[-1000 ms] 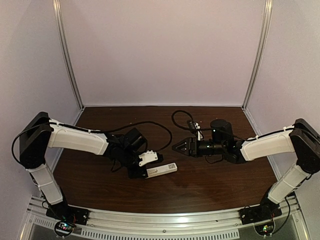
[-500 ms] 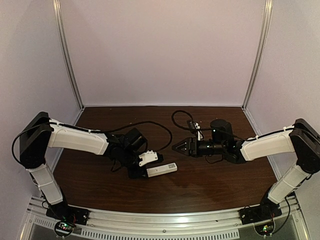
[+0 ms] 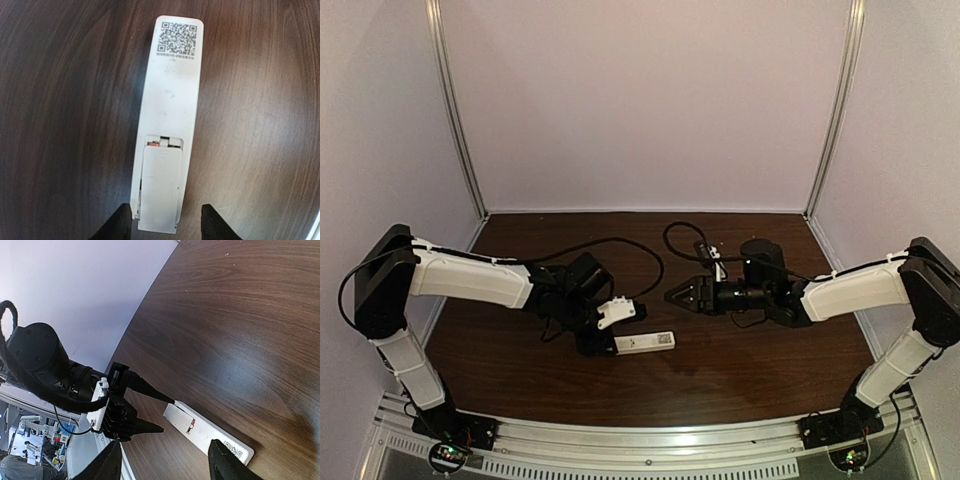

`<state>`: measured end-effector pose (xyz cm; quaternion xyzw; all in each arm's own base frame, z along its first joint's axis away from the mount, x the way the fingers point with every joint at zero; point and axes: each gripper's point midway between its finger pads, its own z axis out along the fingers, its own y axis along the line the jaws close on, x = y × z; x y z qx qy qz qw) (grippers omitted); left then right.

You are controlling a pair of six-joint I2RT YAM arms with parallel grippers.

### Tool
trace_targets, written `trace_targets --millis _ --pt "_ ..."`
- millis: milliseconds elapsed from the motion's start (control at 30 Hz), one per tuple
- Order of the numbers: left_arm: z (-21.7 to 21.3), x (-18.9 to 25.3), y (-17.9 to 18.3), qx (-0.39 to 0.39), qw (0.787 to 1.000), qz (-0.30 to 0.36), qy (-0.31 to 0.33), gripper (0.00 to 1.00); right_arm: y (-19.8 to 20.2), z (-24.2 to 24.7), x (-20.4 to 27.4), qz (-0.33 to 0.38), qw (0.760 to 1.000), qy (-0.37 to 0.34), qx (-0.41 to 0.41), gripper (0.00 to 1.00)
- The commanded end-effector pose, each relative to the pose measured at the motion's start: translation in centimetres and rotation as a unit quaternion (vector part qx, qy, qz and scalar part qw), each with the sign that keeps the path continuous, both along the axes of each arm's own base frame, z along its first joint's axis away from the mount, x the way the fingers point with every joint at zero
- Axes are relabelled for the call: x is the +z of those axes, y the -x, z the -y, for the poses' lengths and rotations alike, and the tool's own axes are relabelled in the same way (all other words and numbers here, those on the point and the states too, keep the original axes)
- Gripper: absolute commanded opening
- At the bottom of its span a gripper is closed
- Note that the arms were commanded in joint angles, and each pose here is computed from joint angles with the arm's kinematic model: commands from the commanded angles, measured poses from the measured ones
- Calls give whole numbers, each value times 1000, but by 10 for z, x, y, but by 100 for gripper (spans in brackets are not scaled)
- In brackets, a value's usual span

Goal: Load the batteries into the remote control
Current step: Load the battery cover onto the remote control without the battery cover, then press the battery cover onto the remote control.

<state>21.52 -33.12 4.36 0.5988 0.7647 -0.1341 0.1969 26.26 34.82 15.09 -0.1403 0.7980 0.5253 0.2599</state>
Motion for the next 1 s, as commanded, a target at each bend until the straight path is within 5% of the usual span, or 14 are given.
trace_targets --millis 0,300,533,733,967 --pt "4 13 -5 3 1000 20 19 50 0 5 -8 -1 1000 10 -6 60" --pt "-1 59 -16 48 993 45 102 51 2 1 -10 -14 1000 19 2 56" --pt "-31 99 -37 183 960 43 206 51 11 -18 -17 -18 998 48 26 43" --pt "-44 97 -22 243 924 -1 294 51 32 -50 -30 -33 995 65 67 39" --pt "-47 68 -7 275 908 -64 310 47 45 -84 -40 -56 991 56 109 33"
